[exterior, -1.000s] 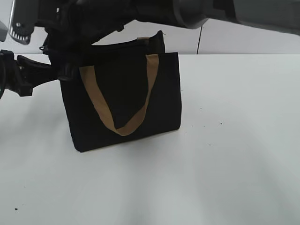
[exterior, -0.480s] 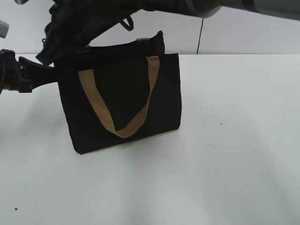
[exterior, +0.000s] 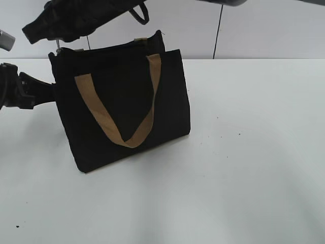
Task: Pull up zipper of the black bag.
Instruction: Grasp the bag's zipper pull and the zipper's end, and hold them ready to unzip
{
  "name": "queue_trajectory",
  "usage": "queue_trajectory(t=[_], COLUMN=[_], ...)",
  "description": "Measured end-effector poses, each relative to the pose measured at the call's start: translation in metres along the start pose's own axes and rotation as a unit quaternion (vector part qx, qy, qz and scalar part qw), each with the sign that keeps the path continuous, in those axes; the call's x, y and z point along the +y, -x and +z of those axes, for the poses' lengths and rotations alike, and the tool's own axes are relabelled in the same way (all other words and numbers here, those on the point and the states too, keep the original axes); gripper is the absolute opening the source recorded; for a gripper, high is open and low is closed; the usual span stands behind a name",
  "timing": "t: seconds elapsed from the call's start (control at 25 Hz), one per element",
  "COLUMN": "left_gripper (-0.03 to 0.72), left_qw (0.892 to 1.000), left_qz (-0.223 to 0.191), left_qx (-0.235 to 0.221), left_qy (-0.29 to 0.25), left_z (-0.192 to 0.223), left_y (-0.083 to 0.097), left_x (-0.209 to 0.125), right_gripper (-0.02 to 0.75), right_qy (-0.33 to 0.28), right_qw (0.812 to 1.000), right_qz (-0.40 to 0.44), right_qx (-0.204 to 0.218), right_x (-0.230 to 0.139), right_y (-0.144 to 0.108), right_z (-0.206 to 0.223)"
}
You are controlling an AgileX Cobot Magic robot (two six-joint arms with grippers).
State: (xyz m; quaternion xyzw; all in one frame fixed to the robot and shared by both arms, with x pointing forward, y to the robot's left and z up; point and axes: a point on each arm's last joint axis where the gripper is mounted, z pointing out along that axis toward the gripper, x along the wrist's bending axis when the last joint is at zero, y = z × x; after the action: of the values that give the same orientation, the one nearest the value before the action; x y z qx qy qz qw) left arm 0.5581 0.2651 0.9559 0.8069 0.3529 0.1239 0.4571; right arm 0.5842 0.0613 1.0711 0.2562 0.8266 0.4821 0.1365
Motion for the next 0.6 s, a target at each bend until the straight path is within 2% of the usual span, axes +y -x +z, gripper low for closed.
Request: queue_trajectory(t=[0.16,0.44,0.6], left_gripper=[0.011,0.011,0.011], left_qw=[1.0,1.0,1.0], left_qz=[0.0,0.025,0.015], left_qx=[0.0,0.006,0.002], left_qy=[0.0,0.001,-0.006], left_z=[-0.002,-0.01,-0.013], left_y=[0.001,0.005,0.009], left_x=[0.001,0.009,0.011], right_gripper=[-0.01,-0.01,-0.01], right_qy=[-0.006,-0.071,-0.089], right_qw=[1.0,0.996,0.994], right_qz=[0.015,0.034,0.045], right_qx=[-0.006,-0.029,-0.032], right_x=[-0.001,-0.011,-0.014], right_y=[0.011,0.057,0.069], right_z=[-0.003,-0.028,-0.035])
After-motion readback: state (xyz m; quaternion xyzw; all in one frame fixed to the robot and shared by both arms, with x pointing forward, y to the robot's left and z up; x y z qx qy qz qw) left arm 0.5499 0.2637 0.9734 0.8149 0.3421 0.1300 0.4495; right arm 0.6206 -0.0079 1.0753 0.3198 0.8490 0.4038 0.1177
